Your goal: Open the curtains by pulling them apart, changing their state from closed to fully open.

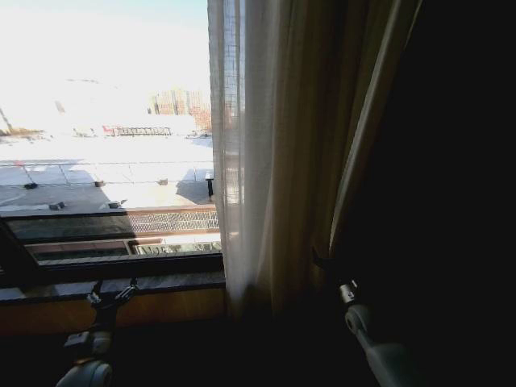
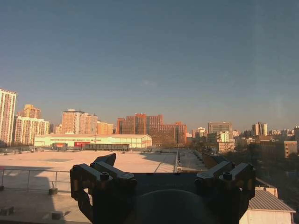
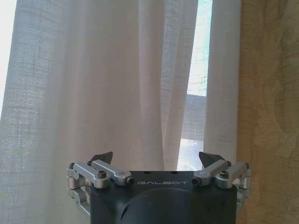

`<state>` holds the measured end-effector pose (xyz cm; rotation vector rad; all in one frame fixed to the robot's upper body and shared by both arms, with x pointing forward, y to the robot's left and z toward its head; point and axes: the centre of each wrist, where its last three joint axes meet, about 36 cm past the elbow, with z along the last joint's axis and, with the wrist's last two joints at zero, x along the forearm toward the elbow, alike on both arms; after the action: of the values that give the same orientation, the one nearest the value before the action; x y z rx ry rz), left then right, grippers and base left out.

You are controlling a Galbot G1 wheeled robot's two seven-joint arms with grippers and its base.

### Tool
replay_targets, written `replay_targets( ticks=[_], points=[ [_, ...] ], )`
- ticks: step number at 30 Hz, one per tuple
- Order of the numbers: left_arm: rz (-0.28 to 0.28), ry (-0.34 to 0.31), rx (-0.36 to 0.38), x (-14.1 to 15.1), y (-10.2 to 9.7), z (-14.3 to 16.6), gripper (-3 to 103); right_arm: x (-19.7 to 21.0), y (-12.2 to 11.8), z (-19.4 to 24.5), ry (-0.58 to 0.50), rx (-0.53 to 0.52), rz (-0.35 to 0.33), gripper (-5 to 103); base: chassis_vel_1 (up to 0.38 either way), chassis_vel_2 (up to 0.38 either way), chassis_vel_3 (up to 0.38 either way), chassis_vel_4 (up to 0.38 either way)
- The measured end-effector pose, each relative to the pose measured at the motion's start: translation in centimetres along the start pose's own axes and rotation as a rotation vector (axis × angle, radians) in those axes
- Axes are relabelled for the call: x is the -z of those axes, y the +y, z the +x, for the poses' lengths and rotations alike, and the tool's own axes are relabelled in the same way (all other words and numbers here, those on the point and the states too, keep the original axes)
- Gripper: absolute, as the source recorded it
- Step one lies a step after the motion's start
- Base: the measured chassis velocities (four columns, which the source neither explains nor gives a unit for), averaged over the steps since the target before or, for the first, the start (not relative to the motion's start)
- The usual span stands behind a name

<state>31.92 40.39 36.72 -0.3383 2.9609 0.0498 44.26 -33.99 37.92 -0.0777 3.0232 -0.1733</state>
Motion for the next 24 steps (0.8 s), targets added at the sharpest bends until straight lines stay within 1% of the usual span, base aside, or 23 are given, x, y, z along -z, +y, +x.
replay_targets(
  ticks=[24],
  points=[
    [0.0,0.0,0.0,0.0,0.0,0.0,100,0.04,0.02,-0.03,0.002,0.001,0.0,100,0.006,0.003,-0.006,-0.003]
  ],
)
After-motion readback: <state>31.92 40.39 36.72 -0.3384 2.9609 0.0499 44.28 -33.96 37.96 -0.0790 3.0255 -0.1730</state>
